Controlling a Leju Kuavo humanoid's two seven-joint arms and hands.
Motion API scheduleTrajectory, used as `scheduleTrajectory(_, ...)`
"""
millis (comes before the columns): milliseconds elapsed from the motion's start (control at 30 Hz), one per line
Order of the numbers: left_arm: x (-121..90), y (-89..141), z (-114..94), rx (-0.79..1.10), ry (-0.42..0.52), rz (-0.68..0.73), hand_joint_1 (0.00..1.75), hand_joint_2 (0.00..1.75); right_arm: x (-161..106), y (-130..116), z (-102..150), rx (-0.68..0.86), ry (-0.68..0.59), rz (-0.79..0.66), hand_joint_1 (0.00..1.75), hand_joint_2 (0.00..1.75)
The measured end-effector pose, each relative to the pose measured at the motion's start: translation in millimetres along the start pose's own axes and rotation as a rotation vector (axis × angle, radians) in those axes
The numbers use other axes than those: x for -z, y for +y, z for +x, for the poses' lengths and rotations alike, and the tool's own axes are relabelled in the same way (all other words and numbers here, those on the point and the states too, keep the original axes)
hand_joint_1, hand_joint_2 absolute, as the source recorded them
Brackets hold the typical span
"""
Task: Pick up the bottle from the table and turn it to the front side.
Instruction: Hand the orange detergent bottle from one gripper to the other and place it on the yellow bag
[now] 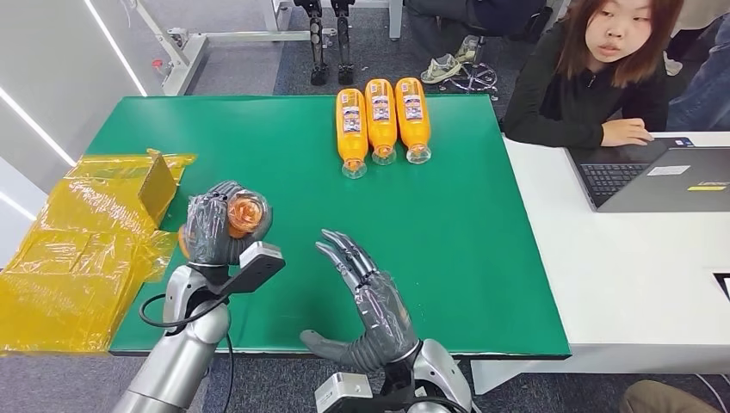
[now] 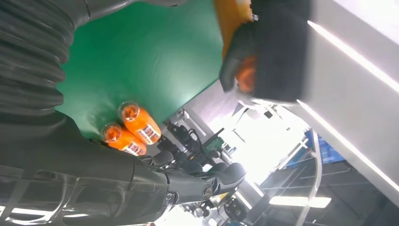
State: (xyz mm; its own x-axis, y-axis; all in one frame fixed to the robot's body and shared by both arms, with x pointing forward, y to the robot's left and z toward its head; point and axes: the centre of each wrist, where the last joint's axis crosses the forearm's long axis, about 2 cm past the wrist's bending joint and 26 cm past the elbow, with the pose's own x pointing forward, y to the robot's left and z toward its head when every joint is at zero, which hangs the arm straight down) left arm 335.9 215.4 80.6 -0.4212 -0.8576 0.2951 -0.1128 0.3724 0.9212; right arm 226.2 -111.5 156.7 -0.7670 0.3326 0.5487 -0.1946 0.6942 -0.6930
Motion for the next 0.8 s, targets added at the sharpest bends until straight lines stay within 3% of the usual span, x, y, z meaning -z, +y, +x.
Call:
scheduleTrajectory(100,-8,0,-34,0.237,0.043,-0.085,1.53,1.75,4,-2,-2,0.014,-0.02,0.009,0.0,1.75)
scheduleTrajectory(267,-22,3,-76,0.36,0.075,-0.174,1.5,1.75,5,-1,-5,0.015,-0.022,0.017,0.0,1.75)
scheduleTrajectory(600,-26,5,-91,0.424,0.088,-0.237,1.51,1.75,4,1,-5,0.007,-0.016,0.015,0.0,1.75)
scheduleTrajectory(800,-25,8,-98,0.491,0.114,-0.265,1.4,1.75,3,1,-6,0.004,-0.013,0.017,0.0,1.75)
